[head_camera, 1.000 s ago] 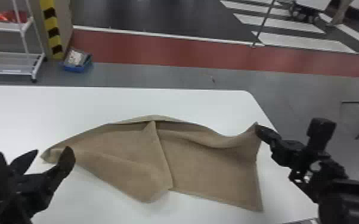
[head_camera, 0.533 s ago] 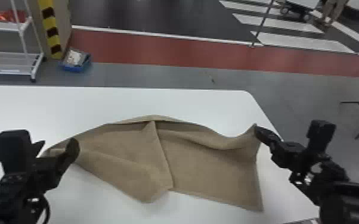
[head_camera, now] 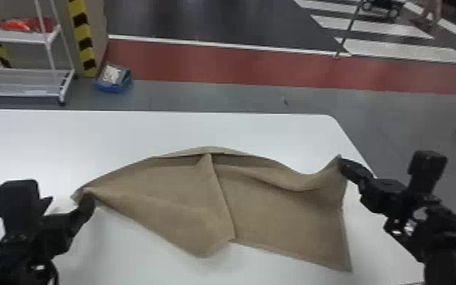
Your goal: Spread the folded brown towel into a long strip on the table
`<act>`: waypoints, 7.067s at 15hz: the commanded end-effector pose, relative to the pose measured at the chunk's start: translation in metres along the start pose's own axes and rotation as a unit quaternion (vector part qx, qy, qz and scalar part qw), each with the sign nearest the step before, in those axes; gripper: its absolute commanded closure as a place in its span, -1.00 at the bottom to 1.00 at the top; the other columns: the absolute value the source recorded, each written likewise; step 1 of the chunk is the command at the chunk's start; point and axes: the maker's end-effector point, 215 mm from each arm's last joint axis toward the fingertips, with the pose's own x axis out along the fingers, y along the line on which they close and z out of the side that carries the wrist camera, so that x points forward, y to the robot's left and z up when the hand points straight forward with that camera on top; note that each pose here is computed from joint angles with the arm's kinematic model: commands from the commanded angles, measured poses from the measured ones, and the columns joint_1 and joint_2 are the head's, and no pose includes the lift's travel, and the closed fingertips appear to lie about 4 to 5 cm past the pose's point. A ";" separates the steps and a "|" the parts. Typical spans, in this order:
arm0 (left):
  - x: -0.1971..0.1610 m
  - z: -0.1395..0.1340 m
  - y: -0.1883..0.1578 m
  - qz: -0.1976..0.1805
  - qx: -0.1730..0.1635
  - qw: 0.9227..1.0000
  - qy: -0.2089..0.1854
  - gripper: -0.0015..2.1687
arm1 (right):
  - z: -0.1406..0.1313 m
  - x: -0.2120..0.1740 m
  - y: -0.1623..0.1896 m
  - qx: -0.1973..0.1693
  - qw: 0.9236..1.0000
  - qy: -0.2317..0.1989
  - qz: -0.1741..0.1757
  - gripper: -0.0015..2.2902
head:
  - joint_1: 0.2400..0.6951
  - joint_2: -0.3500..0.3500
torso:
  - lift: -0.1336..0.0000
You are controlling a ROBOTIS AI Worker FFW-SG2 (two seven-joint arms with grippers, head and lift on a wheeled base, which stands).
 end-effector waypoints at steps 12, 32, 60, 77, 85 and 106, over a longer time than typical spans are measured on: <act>0.003 0.002 -0.007 -0.016 -0.004 1.000 -0.009 -0.50 | -0.008 -0.001 0.000 0.003 1.000 0.007 0.005 0.29 | 1.00 -0.53 | -0.84; 0.003 0.002 -0.005 -0.015 0.022 1.000 0.006 0.28 | 0.002 -0.001 0.000 0.007 1.000 -0.006 0.009 0.29 | 1.00 -0.53 | -0.84; 0.059 0.361 0.042 -0.061 -0.009 0.974 -0.220 0.30 | 0.216 0.127 -0.027 -0.090 0.987 -0.125 0.037 0.29 | 0.10 -0.34 | -0.84; -0.011 0.190 0.024 -0.130 0.013 0.975 -0.180 0.30 | 0.117 0.012 -0.064 -0.099 0.979 -0.150 0.092 0.29 | 0.46 -0.50 | -0.84; -0.097 0.108 0.030 -0.159 0.037 0.985 -0.064 0.30 | 0.108 -0.067 -0.116 -0.067 0.981 -0.174 0.057 0.29 | 1.00 -0.74 | -0.84; 0.006 0.298 0.117 -0.039 0.025 0.976 -0.211 0.30 | 0.218 0.117 -0.023 -0.040 0.976 -0.196 0.089 0.29 | 0.30 -0.29 | -0.84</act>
